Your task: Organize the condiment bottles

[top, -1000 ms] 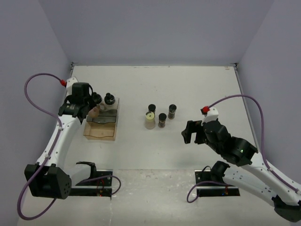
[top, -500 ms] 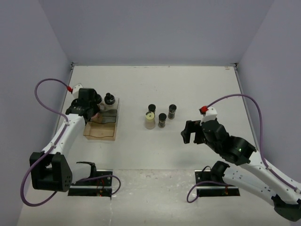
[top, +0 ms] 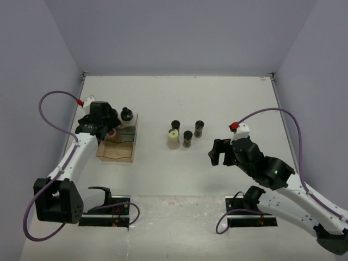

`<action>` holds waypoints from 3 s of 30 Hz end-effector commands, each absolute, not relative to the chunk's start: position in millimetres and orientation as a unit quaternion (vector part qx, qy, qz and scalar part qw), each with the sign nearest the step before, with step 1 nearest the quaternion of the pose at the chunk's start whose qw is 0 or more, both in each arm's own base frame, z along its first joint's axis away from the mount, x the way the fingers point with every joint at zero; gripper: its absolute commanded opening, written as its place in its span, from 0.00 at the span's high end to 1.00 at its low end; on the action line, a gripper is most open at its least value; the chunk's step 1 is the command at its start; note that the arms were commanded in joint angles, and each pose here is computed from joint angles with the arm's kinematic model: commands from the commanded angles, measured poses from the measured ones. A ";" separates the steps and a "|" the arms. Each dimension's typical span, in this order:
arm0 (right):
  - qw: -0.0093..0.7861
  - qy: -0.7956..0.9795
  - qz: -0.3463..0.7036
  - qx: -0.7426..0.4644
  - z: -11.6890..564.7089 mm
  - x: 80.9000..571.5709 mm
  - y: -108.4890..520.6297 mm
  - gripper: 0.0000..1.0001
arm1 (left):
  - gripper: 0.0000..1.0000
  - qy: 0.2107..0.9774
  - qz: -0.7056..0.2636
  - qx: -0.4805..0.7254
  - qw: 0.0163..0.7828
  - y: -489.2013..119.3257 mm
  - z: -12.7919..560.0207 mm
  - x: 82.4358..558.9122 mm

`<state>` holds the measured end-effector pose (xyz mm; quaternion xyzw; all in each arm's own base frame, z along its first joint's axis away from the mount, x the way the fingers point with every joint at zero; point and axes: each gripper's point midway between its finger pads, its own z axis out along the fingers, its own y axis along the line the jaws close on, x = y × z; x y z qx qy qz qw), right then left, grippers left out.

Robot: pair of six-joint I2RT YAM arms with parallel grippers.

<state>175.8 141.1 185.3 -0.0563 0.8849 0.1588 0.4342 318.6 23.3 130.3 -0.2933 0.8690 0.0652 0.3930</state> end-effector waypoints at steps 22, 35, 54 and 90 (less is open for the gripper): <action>0.443 0.883 0.148 -0.040 186.1 181.1 138.2 0.01 | 0.10 0.898 -0.115 0.131 0.404 -277.5 154.9 315.3; 0.440 0.885 0.146 -0.042 183.8 181.5 138.9 0.01 | 0.29 0.910 -0.103 0.139 0.378 -291.1 120.9 319.9; 0.439 0.885 0.147 -0.045 183.5 181.1 140.0 0.01 | 1.00 0.893 0.053 -0.025 0.445 -169.7 209.4 321.5; 0.433 0.887 0.150 -0.053 181.1 179.7 143.3 0.01 | 0.75 0.910 0.029 -0.158 0.381 -48.2 129.6 332.8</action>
